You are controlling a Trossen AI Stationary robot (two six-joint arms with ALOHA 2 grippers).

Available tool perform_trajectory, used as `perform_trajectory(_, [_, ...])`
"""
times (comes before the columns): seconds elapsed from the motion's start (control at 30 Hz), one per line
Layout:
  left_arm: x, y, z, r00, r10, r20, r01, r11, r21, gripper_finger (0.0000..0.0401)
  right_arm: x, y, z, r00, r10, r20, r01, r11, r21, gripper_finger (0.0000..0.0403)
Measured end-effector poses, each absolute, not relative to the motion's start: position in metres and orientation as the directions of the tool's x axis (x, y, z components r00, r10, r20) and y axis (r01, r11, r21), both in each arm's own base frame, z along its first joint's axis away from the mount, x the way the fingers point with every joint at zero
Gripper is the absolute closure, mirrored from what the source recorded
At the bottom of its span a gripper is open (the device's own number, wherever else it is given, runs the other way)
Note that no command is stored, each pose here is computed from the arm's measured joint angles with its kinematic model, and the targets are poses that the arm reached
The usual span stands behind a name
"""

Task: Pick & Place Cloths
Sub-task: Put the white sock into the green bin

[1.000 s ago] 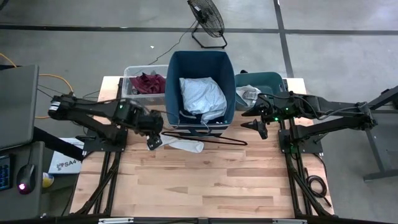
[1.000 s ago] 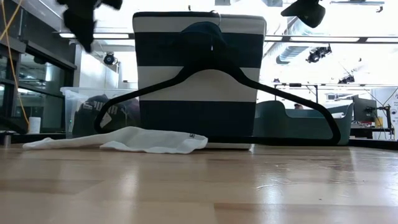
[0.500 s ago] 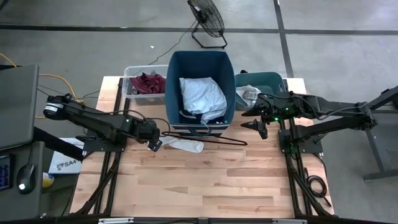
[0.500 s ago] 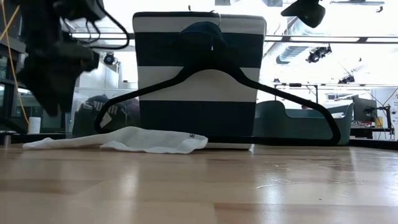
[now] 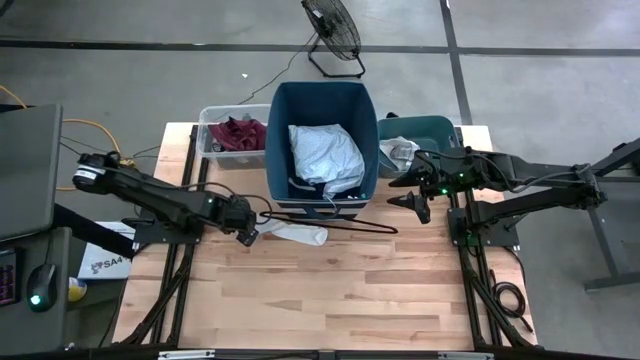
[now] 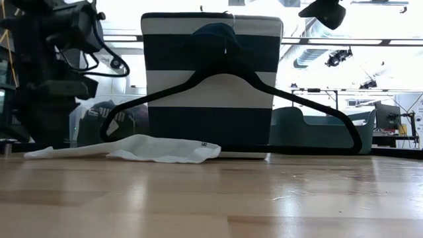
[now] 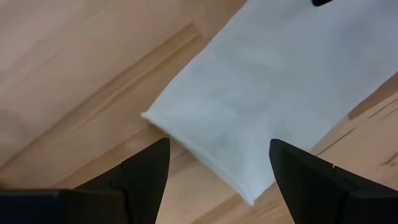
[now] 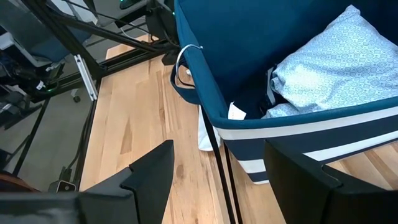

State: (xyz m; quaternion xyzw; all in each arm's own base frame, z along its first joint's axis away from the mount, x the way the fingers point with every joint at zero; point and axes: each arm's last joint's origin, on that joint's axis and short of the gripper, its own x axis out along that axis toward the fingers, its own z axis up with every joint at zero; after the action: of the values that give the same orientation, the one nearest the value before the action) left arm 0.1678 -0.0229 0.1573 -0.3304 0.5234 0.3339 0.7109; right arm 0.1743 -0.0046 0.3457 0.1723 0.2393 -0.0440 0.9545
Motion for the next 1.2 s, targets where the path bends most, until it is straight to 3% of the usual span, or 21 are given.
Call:
perform_trajectory(0.53, [0.174, -0.025, 0.136, 0.183, 0.087, -0.979, -0.81, 0.577, -0.1, 0.0148, 0.174, -0.005, 0.346, 0.882, -0.001, -0.472, 0.166, 0.937, 0.308, 0.0166])
perform_trajectory(1.1, [0.171, -0.027, 0.134, 0.14, 0.03, -0.99, -0.79, 0.606, -0.093, 0.0379, 0.174, -0.005, 0.346, 0.881, -0.001, -0.472, 0.166, 0.937, 0.308, 0.0166])
perform_trajectory(1.2, [0.17, -0.027, 0.135, 0.142, 0.005, -0.99, -0.766, 0.634, -0.107, 0.0392, 0.174, -0.005, 0.346, 0.882, -0.002, -0.472, 0.167, 0.937, 0.308, 0.0166])
